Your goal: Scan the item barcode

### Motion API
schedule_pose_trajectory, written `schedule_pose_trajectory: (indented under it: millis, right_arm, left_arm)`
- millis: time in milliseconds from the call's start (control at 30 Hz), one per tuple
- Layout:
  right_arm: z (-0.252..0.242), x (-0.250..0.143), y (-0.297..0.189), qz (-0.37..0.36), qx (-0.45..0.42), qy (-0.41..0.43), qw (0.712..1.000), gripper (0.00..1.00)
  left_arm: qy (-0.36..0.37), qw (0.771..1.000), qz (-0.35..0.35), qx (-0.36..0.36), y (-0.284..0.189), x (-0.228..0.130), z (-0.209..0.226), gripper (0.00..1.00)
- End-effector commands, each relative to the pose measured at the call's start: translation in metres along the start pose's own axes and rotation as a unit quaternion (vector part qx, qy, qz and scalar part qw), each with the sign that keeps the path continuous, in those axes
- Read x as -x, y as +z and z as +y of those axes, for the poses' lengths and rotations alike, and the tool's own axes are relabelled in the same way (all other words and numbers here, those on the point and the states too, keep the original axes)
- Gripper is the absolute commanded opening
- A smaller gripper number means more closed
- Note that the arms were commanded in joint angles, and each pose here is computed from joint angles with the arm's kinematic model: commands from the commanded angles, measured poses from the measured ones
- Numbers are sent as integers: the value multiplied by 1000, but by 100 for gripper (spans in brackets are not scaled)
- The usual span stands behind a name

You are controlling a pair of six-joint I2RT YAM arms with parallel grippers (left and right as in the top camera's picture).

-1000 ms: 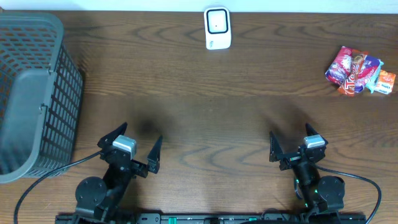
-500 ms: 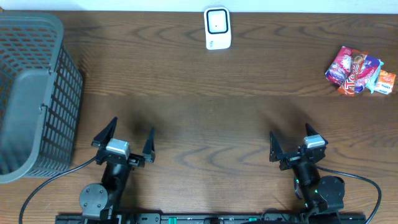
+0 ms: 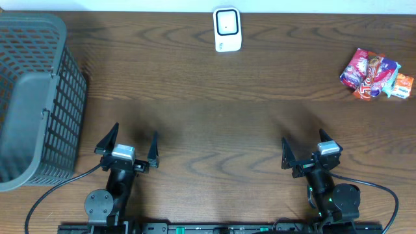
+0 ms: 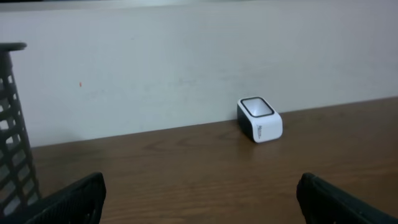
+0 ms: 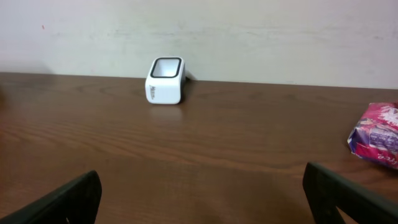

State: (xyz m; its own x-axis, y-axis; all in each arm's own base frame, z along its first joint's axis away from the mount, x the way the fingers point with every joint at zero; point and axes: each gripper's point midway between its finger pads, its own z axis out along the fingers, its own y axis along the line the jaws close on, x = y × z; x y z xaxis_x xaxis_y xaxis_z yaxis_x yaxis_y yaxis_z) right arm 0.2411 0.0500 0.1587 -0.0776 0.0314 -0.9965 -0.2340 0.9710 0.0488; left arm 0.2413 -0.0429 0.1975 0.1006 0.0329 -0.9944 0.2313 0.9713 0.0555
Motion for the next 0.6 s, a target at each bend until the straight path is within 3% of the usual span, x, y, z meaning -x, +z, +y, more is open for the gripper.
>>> schedule_pose_trajectory:
  millis: [0,200,400,567]
  right_arm:
    - [1,-1,0,0,2,5,1000,99]
    - [1,-1,0,0,2,5,1000,99]
    - [1,-1,0,0,2,5,1000,99]
    - [1,-1,0,0,2,5,1000,99]
  left_arm:
    - [28,1000,3,-6,-1,-2,-2,98]
    - [4,994,111,-2,-7,-55,0,98]
    - [0,993,113,25,-7,-56,9,98]
    - [-70,988,116,69,-9,-59,21,98]
